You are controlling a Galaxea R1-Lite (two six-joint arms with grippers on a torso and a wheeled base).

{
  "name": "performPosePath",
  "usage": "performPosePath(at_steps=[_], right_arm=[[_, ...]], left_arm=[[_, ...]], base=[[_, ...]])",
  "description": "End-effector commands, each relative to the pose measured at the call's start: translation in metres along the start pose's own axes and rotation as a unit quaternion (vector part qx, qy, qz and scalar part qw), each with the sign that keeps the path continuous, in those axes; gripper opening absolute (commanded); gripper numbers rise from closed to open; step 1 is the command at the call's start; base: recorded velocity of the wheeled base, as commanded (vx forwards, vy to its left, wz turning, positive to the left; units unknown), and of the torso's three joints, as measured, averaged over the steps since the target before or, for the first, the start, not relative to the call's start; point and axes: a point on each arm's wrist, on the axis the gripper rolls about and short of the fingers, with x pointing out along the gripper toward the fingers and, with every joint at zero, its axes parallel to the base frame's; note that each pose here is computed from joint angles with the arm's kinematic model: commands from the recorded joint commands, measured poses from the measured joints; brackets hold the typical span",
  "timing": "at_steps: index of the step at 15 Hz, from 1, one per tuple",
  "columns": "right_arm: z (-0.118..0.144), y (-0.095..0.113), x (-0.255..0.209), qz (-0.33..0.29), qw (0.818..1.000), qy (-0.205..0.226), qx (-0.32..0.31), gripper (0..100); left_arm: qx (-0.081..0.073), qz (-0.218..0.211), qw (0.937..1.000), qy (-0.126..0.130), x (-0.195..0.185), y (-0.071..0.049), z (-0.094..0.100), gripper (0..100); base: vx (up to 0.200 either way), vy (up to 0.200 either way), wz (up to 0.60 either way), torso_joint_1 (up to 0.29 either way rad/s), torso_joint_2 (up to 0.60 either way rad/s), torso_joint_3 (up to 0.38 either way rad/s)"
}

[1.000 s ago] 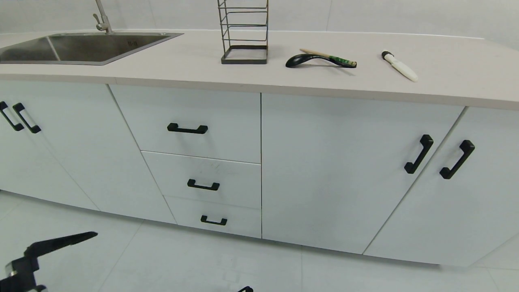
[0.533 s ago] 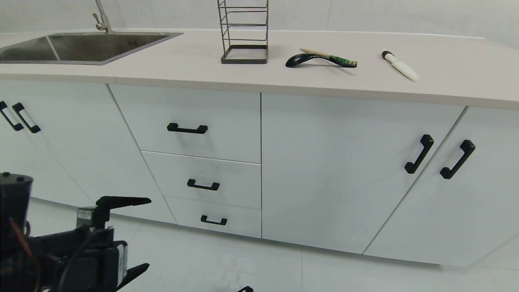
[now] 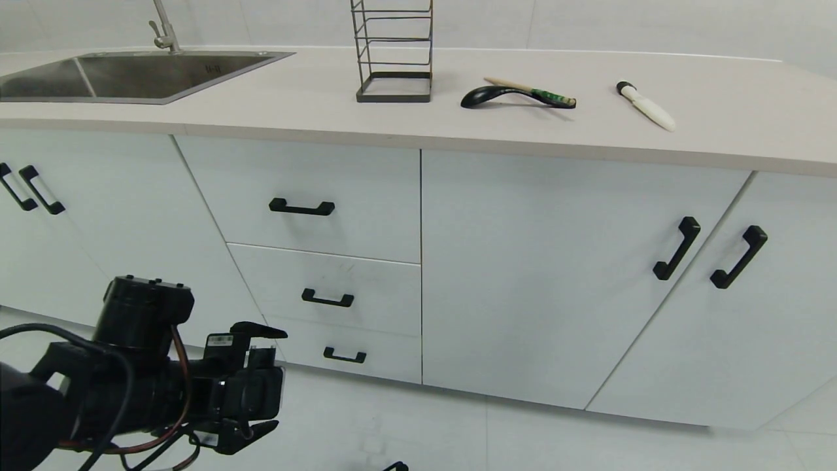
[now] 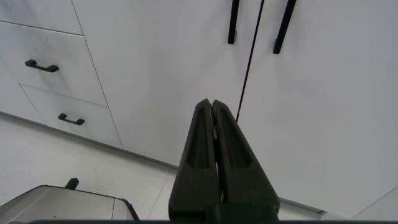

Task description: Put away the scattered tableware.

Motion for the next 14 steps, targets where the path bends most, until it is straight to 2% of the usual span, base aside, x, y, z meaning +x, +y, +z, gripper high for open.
performPosePath(at_steps=[1,4,8,12,13,14], right_arm=[[0.000,0.000,0.000,0.000,1.000,0.000,0.000,0],[0.000,0.000,0.000,0.000,1.000,-0.001,-0.003,0],[0.001,0.000,0.000,0.000,1.000,-0.003,-0.004,0],[0.001,0.000,0.000,0.000,1.000,-0.003,-0.011,0],[0.000,0.000,0.000,0.000,1.000,0.000,-0.016,0],[0.000,0.000,0.000,0.000,1.000,0.000,-0.017,0]], left_arm=[[-0.014,-0.038,0.9991,0.010,0.029,-0.004,-0.009,100],[-0.018,-0.034,0.9992,0.012,0.054,-0.004,-0.016,100],[-0.026,0.010,0.9996,0.007,0.085,0.017,-0.024,100],[-0.029,0.020,0.9993,0.011,0.094,0.026,-0.030,100],[-0.031,0.028,0.9990,0.014,0.096,0.031,-0.032,100],[-0.029,0.041,0.9986,0.019,0.102,0.041,-0.036,100]], base=[[0.000,0.000,0.00,0.000,0.00,0.000],[0.000,0.000,0.00,0.000,0.00,0.000],[0.000,0.000,0.00,0.000,0.00,0.000],[0.000,0.000,0.00,0.000,0.00,0.000],[0.000,0.000,0.00,0.000,0.00,0.000],[0.000,0.000,0.00,0.000,0.00,0.000]])
